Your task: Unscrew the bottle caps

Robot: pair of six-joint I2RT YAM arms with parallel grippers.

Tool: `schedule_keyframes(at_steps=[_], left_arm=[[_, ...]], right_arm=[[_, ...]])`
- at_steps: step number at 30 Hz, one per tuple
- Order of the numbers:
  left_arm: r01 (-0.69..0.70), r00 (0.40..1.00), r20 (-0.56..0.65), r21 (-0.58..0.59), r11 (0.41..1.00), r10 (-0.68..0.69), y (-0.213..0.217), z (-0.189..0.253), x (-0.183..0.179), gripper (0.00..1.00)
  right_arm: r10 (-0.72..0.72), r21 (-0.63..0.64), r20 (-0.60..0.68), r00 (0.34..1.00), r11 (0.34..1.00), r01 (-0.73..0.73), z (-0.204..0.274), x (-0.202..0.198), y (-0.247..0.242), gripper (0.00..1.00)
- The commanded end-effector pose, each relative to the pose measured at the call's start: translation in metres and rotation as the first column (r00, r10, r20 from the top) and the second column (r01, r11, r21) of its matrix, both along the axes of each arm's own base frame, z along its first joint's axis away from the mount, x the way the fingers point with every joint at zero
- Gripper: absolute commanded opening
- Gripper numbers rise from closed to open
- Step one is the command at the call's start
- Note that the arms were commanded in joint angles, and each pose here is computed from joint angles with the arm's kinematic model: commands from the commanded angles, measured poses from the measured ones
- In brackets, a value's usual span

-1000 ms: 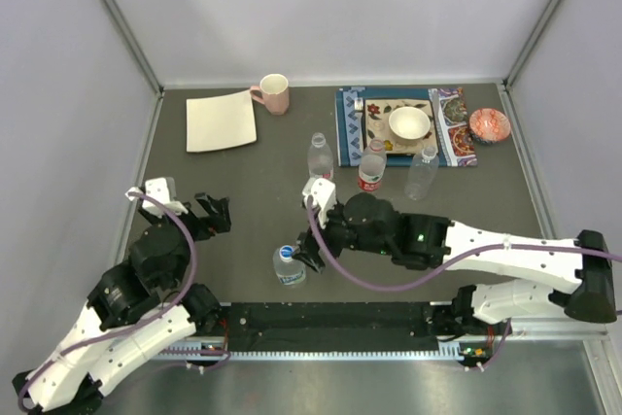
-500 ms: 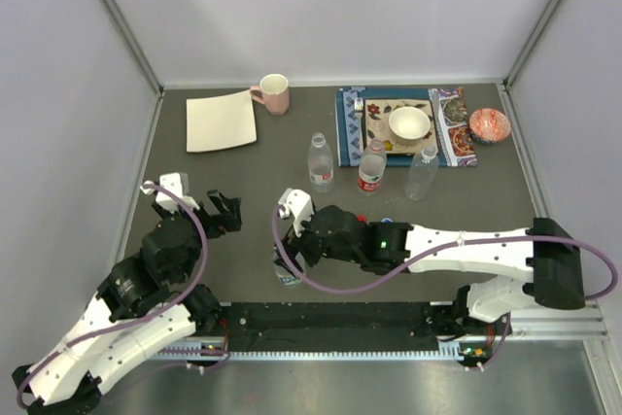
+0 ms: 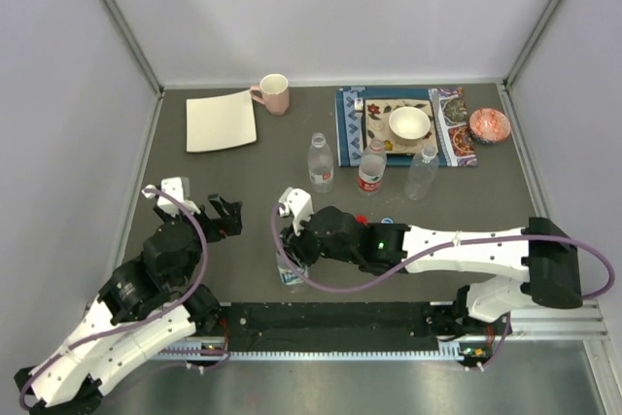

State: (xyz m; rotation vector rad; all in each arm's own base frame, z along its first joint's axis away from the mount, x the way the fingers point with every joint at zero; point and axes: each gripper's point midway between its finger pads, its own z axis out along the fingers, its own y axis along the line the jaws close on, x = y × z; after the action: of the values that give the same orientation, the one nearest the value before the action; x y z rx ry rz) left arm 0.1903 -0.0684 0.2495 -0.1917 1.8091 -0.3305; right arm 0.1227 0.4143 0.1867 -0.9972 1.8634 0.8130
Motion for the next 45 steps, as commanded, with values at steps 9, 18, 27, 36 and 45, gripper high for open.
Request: schedule_keyframes(at_steps=[9, 18, 27, 36, 45], left_arm=[[0.065, 0.972, 0.227, -0.016, 0.998, -0.059, -0.007, 0.082, 0.007, 0.99], [0.357, 0.844, 0.464, -0.111, 0.928, -0.269, -0.063, 0.203, -0.003, 0.99], [0.843, 0.488, 0.398, 0.016, 0.537, -0.777, -0.186, 0.213, -0.038, 0.99], [0.931, 0.264, 0.453, 0.111, 0.348, -0.852, -0.199, 0.222, -0.069, 0.99], [0.973, 0.175, 0.417, 0.068, 0.223, -0.892, -0.213, 0.217, -0.077, 0.99]], right_arm=[[-0.227, 0.271, 0.133, 0.965, 0.945, 0.185, 0.183, 0.032, -0.066, 0.0], [-0.227, 0.458, -0.095, 0.969, 0.855, 0.244, 0.251, 0.039, -0.114, 0.0], [-0.26, 0.563, -0.116, 0.959, 0.778, 0.279, 0.279, 0.03, -0.164, 0.0], [-0.244, 0.622, -0.097, 0.965, 0.742, 0.25, 0.297, 0.012, -0.191, 0.0], [-0.129, 0.64, -0.066, 0.989, 0.756, 0.141, 0.316, -0.001, -0.172, 0.0]])
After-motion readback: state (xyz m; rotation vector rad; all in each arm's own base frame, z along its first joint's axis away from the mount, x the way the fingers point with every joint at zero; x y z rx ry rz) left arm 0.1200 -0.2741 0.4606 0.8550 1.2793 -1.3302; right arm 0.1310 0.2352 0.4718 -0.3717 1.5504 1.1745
